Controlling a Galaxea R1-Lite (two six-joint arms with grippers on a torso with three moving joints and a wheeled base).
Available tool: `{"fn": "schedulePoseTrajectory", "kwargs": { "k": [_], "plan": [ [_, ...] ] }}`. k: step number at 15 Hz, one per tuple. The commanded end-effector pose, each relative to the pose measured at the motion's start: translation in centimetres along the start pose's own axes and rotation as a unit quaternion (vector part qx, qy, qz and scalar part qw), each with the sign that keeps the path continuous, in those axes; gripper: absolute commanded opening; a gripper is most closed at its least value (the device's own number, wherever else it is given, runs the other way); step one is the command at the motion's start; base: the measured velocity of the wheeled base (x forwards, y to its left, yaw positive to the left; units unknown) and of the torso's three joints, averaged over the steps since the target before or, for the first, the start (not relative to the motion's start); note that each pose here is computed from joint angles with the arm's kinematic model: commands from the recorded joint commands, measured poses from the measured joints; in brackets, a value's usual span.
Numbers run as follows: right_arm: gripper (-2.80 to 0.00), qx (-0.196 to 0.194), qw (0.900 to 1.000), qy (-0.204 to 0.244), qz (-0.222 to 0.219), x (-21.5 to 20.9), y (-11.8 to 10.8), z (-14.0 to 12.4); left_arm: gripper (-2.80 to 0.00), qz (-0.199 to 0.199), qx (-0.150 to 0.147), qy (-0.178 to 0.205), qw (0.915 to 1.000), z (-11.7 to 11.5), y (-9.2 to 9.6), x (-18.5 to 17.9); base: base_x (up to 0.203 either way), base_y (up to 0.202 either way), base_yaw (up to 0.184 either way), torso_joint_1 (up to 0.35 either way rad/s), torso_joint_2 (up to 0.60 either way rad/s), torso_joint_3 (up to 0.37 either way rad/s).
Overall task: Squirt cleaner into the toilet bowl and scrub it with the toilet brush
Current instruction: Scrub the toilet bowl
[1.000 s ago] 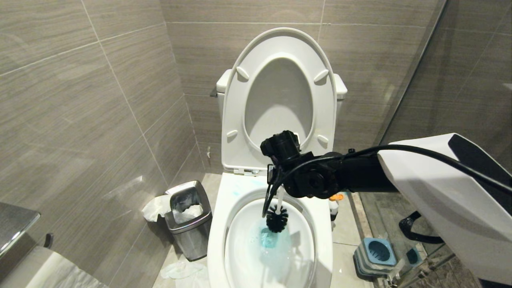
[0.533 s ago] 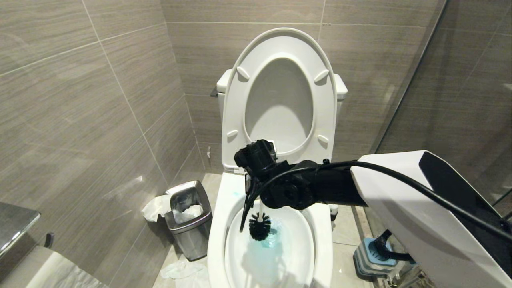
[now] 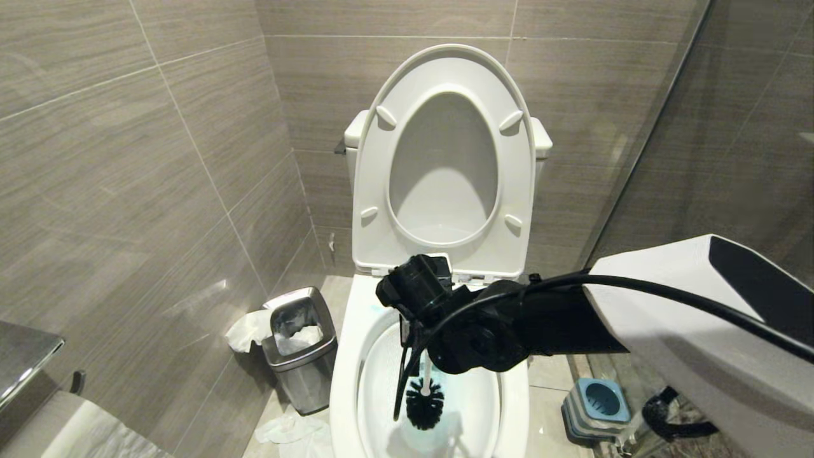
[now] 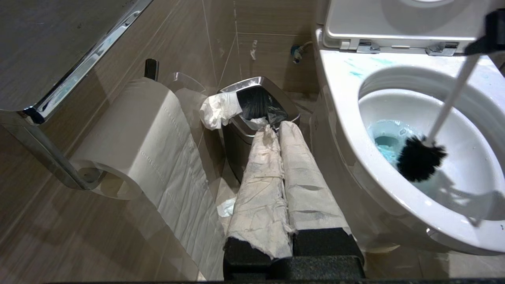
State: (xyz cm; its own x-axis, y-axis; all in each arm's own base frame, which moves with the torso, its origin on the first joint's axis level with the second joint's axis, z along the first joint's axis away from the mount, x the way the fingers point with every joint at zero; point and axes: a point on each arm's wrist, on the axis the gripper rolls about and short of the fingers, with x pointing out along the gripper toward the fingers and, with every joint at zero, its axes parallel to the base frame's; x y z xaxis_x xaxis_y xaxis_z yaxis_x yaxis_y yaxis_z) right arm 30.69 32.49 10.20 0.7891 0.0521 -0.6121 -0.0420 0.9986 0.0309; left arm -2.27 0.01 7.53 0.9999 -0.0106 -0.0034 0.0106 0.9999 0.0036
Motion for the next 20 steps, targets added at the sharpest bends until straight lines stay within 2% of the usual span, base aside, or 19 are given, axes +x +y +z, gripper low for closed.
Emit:
{"fn": "schedulePoseTrajectory", "kwargs": {
  "k": [1,4,8,11,15,17,20],
  "plan": [
    [-2.8,0.02,1.0,0.001,-0.01,-2.7,-2.6,0.6,-2.8,0.0,0.0,0.0,1.0,0.0,0.0,0.0,0.0,0.0,0.0,0.0,0.0,0.0],
    [-2.8,0.05,0.998,-0.004,-0.037,-2.1,-5.4,2.1,-2.8,0.0,0.0,0.0,1.0,0.0,0.0,0.0,0.0,0.0,0.0,0.0,0.0,0.0],
    [-2.8,0.069,0.996,-0.016,-0.046,-0.8,-6.0,3.5,-2.8,0.0,0.0,0.0,1.0,0.0,0.0,0.0,0.0,0.0,0.0,0.0,0.0,0.0],
    [-2.8,0.077,0.996,-0.032,-0.038,0.6,-4.7,4.4,-2.8,0.0,0.0,0.0,1.0,0.0,0.0,0.0,0.0,0.0,0.0,0.0,0.0,0.0],
    [-2.8,0.081,0.995,-0.062,-0.021,2.4,-1.8,5.6,-2.8,0.0,0.0,0.0,1.0,0.0,0.0,0.0,0.0,0.0,0.0,0.0,0.0,0.0],
    [-2.8,0.059,0.997,-0.051,-0.004,1.3,0.5,4.6,-2.8,0.001,0.0,0.0,1.0,0.0,0.0,0.0,0.0,0.0,0.0,0.0,0.0,0.0],
    [-2.8,0.046,0.998,-0.042,0.011,-0.5,1.5,3.4,-2.8,0.0,0.0,0.0,1.0,0.0,0.0,0.0,0.0,0.0,0.0,0.0,0.0,0.0]
  ]
}}
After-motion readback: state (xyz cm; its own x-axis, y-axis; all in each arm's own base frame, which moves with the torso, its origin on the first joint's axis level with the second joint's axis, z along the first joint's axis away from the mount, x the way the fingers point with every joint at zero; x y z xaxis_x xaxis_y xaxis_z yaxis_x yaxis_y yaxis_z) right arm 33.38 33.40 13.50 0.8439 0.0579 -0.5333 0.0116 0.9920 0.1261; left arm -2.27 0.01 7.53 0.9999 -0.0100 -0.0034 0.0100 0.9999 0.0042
